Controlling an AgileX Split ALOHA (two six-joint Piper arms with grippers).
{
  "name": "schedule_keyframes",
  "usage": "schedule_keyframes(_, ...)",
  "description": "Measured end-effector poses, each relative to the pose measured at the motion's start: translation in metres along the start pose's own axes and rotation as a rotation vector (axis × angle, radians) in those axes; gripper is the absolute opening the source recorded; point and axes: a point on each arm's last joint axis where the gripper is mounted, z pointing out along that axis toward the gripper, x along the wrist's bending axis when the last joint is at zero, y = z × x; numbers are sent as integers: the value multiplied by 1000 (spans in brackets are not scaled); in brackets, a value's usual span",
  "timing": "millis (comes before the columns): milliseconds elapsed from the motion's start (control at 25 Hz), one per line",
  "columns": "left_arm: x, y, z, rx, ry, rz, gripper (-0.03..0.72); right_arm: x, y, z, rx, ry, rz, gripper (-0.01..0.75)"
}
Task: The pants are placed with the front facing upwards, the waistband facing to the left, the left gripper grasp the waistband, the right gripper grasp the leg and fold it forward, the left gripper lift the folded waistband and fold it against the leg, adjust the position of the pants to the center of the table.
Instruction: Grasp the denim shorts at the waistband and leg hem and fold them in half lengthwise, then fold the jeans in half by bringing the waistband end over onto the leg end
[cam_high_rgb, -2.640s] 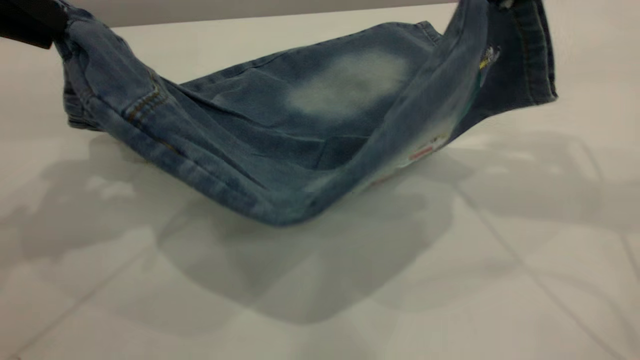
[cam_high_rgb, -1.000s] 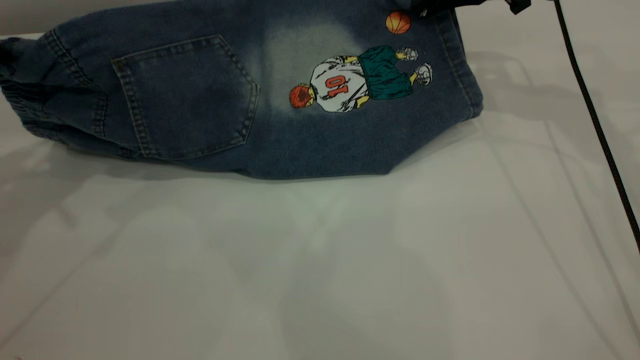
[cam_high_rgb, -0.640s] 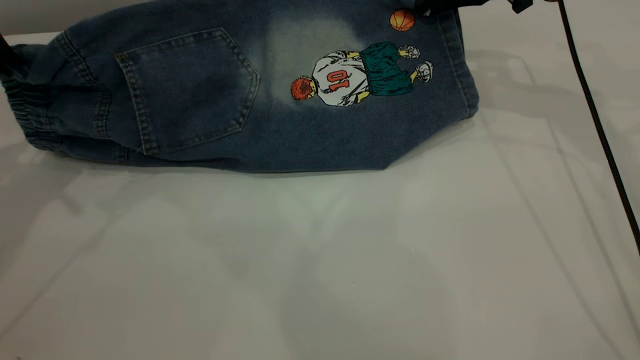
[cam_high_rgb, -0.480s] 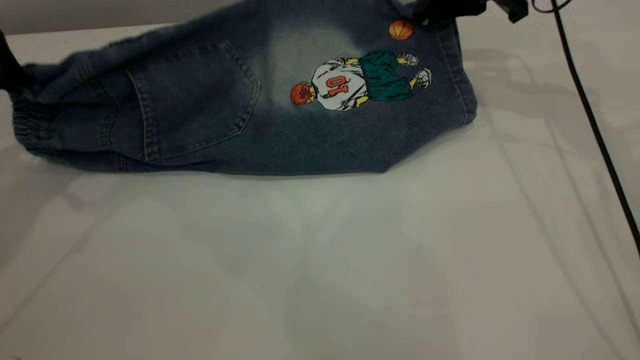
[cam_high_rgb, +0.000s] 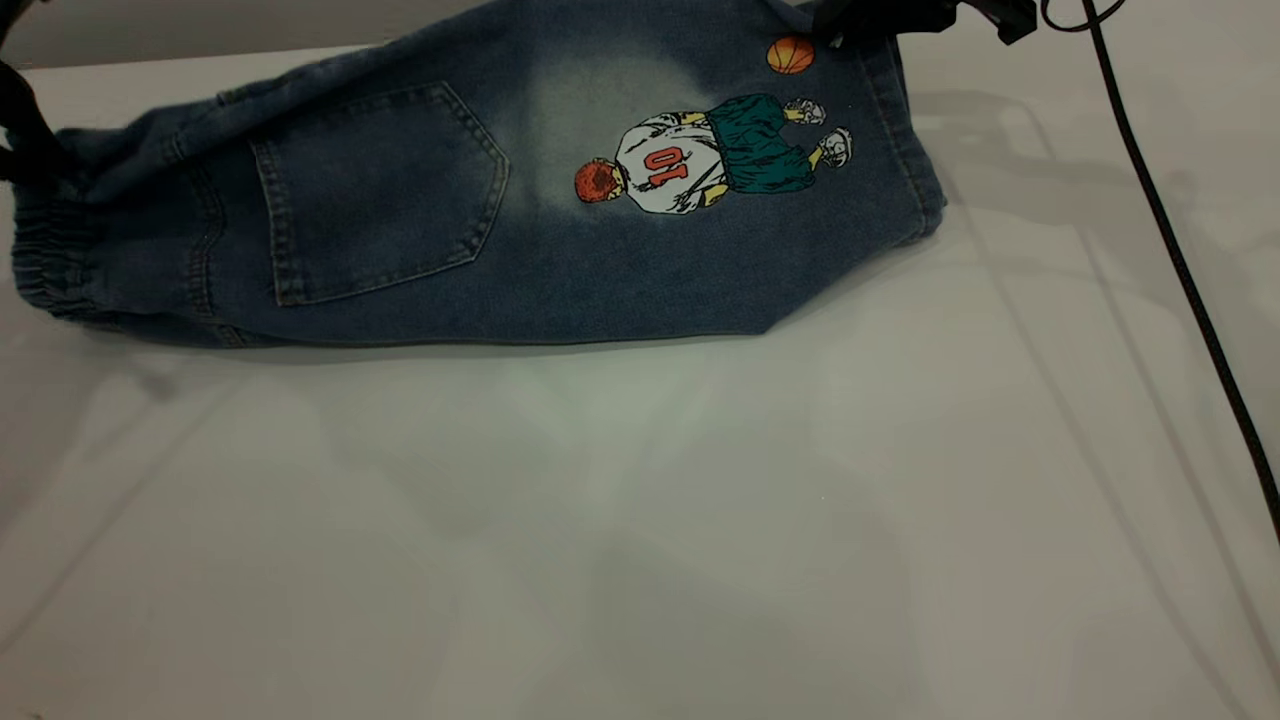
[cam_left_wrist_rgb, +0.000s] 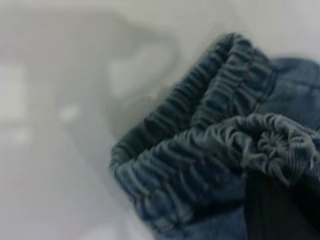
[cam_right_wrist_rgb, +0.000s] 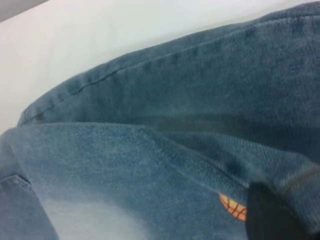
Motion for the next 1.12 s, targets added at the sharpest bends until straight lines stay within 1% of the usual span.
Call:
schedule_keyframes(120, -2, 3, 0, -33, -18, 6, 89, 0, 0, 0, 0, 0, -19, 22)
schedule_keyframes(240, -2, 4, 0, -41, -21, 60, 89, 0, 0, 0, 0, 0, -25, 46)
schedule_keyframes(320, -2, 4, 0, -41, -20, 98, 92, 0, 0, 0, -2, 2, -21, 84)
schedule_keyframes(400, -2, 4, 0, -42, -20, 115, 115, 1, 1, 0, -8, 9, -11, 146)
schedule_keyframes(480, -2, 4, 0, -44, -21, 120, 161, 2, 1, 0, -13, 17, -9, 236)
schedule_keyframes(640, -2, 4, 0, -51, -22, 204, 334, 5, 0, 0, 0, 55, -23, 418)
schedule_keyframes(760, -3, 5, 0, -52, -20, 281, 461, 8, -4, -1, 41, 90, -29, 495)
schedule_keyframes(800, -2, 4, 0, -45, -17, 303, 491, 10, -5, -1, 60, 106, -32, 506)
schedule_keyframes(880, -1, 1, 0, -9, -2, 335, 524, 13, -9, -2, 102, 141, -36, 515)
schedule_keyframes(1000, 6, -2, -1, 66, 37, 401, 535, 18, -16, -4, 176, 207, -61, 518)
schedule_keyframes(1120, 22, 5, -3, 117, 91, 393, 539, 23, -21, -6, 234, 260, -63, 518)
